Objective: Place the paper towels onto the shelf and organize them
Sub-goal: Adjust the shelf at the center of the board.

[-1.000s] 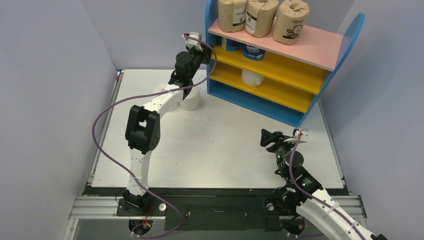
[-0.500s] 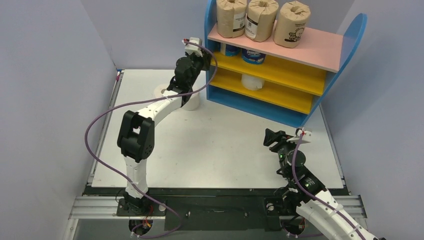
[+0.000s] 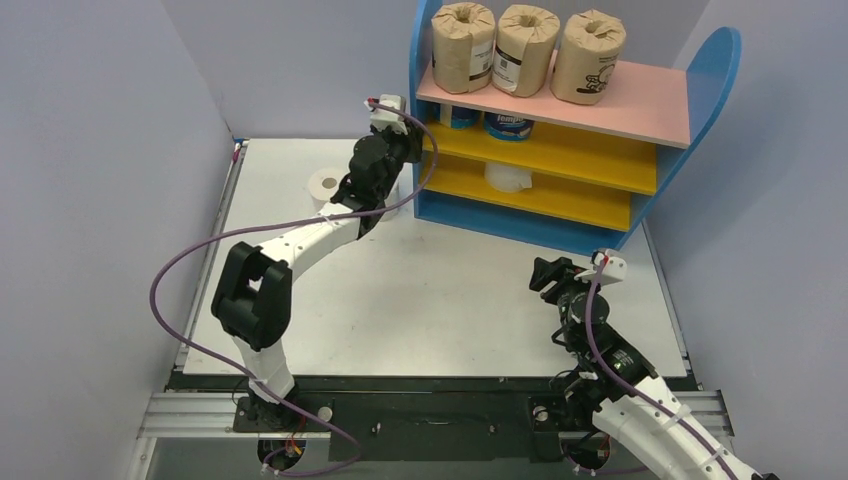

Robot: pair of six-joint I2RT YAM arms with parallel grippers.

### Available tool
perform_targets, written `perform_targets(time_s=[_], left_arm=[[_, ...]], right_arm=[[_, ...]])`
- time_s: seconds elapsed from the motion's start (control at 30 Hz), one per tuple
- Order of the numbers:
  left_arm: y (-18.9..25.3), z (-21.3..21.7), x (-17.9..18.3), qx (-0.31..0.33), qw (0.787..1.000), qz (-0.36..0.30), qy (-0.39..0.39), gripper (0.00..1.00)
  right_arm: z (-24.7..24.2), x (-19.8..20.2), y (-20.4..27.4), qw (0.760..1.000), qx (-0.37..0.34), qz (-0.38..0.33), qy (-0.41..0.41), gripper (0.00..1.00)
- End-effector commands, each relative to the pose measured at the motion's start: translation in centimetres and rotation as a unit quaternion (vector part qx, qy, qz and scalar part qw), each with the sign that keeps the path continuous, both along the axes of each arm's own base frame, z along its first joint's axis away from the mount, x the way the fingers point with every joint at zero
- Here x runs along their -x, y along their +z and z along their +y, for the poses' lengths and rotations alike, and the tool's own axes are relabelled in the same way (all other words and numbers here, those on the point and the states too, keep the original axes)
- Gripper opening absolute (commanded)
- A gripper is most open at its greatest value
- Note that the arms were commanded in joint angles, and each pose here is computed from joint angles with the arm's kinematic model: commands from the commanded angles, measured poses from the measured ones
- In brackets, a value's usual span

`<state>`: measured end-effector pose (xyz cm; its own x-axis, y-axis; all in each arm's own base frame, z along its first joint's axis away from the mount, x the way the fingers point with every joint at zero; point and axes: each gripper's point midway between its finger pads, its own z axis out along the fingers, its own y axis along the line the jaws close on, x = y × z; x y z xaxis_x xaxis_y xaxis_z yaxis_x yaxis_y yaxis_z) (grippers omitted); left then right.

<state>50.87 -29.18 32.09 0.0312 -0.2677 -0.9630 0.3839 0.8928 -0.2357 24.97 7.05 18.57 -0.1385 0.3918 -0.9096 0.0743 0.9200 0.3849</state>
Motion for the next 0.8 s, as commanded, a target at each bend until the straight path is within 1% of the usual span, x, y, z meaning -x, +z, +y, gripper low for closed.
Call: perform_targets(time_s=[0.0, 0.1, 0.17, 0.2, 0.23, 0.27, 0.3, 0.33, 0.37, 0.4, 0.43, 0.47, 0.5, 0.53, 0.57, 0.6, 0.63, 0.67, 0.7, 0.73, 0.77], left_arm=[[5.3, -5.4, 6.9, 0.075, 0.989, -0.026, -0.126, 0.0], [6.1, -4.6, 7.2, 0.077, 0.99, -0.032, -0.114, 0.0], [6.7, -3.8, 7.4, 0.074, 0.991, -0.038, -0.102, 0.12], [6.8, -3.5, 7.4, 0.072, 0.992, -0.038, -0.097, 0.3], [7.4, -2.9, 7.6, 0.071, 0.993, -0.044, -0.086, 0.4], [7.4, -2.5, 7.7, 0.069, 0.993, -0.043, -0.08, 0.55], [8.3, -1.8, 8.0, 0.068, 0.994, -0.052, -0.071, 0.62], [8.1, -1.2, 8.1, 0.065, 0.995, -0.051, -0.064, 0.75], [9.1, -0.1, 8.4, 0.071, 0.995, -0.059, -0.049, 0.81], [8.5, 0.9, 8.3, 0.07, 0.996, -0.054, -0.031, 0.95], [9.6, 2.0, 8.8, 0.08, 0.995, -0.062, -0.023, 0.99], [9.0, 3.4, 8.5, 0.079, 0.995, -0.053, -0.002, 0.97], [9.9, 4.6, 9.1, 0.09, 0.994, -0.058, 0.008, 0.97], [9.2, 6.3, 8.7, 0.091, 0.994, -0.047, 0.046, 0.97], [9.8, 7.5, 9.1, 0.099, 0.992, -0.049, 0.064, 0.97], [9.0, 9.2, 8.6, 0.095, 0.99, -0.034, 0.095, 0.97], [9.2, 10.4, 8.8, 0.111, 0.988, -0.027, 0.108, 0.96], [7.8, 12.7, 8.2, 0.112, 0.982, 0.0, 0.149, 0.96], [7.7, 13.9, 8.3, 0.142, 0.976, 0.017, 0.164, 0.96], [6.2, 16.5, 7.8, 0.143, 0.968, 0.046, 0.201, 0.96], [5.1, 18.9, 7.7, 0.169, 0.955, 0.076, 0.231, 0.96]], right_arm=[[0.0, 0.0, 1.3, 1.0, -0.01, -0.002, -0.007, 0.56], [-0.2, 0.1, 1.4, 1.0, -0.009, -0.001, -0.009, 0.57], [-0.2, 0.2, 1.6, 1.0, -0.01, -0.002, -0.008, 0.58], [-0.1, 0.2, 1.8, 1.0, -0.01, -0.002, -0.007, 0.59], [-0.1, 0.2, 1.8, 1.0, -0.011, -0.001, -0.005, 0.59], [-0.1, 0.2, 1.9, 1.0, -0.011, -0.001, -0.004, 0.59], [0.1, 0.2, 1.9, 1.0, -0.011, 0.0, 0.0, 0.59], [0.1, 0.2, 2.0, 1.0, -0.012, 0.0, 0.001, 0.59], [0.2, 0.2, 2.0, 1.0, -0.012, 0.001, 0.004, 0.59], [0.3, 0.2, 2.1, 1.0, -0.012, 0.001, 0.005, 0.59], [0.4, 0.2, 2.1, 1.0, -0.012, 0.001, 0.006, 0.6], [0.4, 0.2, 2.0, 1.0, -0.011, 0.002, 0.007, 0.6], [0.5, 0.2, 2.0, 1.0, -0.011, 0.003, 0.008, 0.59], [0.4, 0.2, 1.9, 1.0, -0.01, 0.004, 0.008, 0.59], [0.5, 0.2, 1.8, 1.0, -0.01, 0.005, 0.008, 0.6], [0.5, 0.1, 1.7, 1.0, -0.01, 0.008, 0.008, 0.6], [0.6, 0.1, 1.7, 1.0, -0.011, 0.008, 0.01, 0.61], [0.6, 0.1, 1.5, 1.0, -0.01, 0.012, 0.01, 0.61], [0.7, 0.2, 1.5, 1.0, -0.011, 0.015, 0.011, 0.62], [0.7, 0.1, 1.3, 1.0, -0.012, 0.018, 0.011, 0.63], [0.8, 0.1, 1.2, 1.0, -0.012, 0.022, 0.012, 0.64]])
